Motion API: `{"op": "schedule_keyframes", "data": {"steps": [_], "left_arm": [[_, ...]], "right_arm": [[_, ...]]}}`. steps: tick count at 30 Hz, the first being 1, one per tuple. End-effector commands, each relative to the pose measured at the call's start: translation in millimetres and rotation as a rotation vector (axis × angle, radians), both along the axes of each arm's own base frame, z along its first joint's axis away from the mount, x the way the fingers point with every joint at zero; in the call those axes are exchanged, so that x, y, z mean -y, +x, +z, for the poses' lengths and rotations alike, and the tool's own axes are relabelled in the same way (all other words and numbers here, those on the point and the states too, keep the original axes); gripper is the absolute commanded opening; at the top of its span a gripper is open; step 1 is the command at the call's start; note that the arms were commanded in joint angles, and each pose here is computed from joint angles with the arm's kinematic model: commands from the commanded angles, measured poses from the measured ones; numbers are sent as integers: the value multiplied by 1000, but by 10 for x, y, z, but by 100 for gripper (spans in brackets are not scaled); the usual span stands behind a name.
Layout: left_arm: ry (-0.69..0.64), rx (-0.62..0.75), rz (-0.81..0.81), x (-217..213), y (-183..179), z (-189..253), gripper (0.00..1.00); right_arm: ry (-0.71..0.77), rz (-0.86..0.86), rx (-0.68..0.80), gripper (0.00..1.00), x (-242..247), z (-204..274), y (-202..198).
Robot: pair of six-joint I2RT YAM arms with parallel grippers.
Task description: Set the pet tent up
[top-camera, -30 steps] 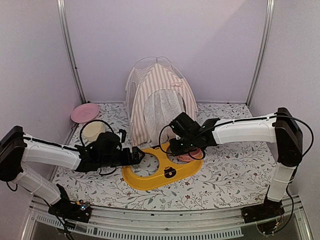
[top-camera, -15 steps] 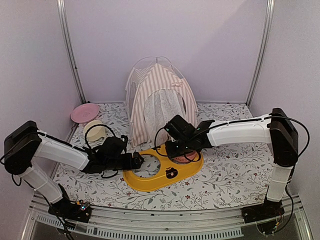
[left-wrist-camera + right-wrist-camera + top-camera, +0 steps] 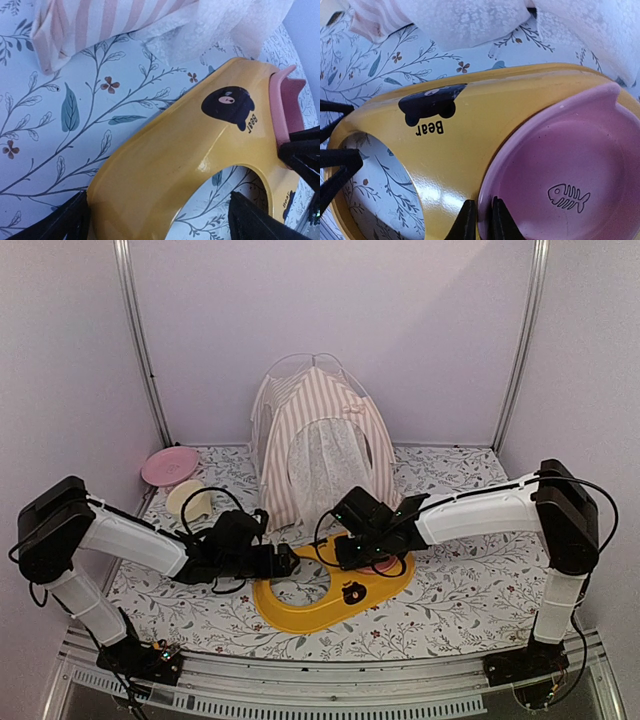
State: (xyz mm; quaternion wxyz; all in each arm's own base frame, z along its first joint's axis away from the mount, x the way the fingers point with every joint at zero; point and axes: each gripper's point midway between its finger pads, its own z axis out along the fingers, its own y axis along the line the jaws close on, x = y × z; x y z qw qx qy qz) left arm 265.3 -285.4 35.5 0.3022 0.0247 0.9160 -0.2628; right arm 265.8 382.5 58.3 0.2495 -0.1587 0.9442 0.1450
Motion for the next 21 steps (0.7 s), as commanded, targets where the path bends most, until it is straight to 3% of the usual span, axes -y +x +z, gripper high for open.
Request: {"op": "schedule_keyframes", "data": {"steps": [1,6,11,21], "left_arm": [[-65,14,-95,275,-56,138,96],[-73,78,-84,259,5,403,96],[-52,157,-30,51,94,735,97],[35,225,243,-1040,515,1081,99]], "right_arm": [[-1,-13,-76,28,97,-80,-259],[-51,-38,-111,48,328,-226,-318],[-8,-60,-83,69,449,-68,-302],[-3,-141,-111,84,886,-207,-139]]}}
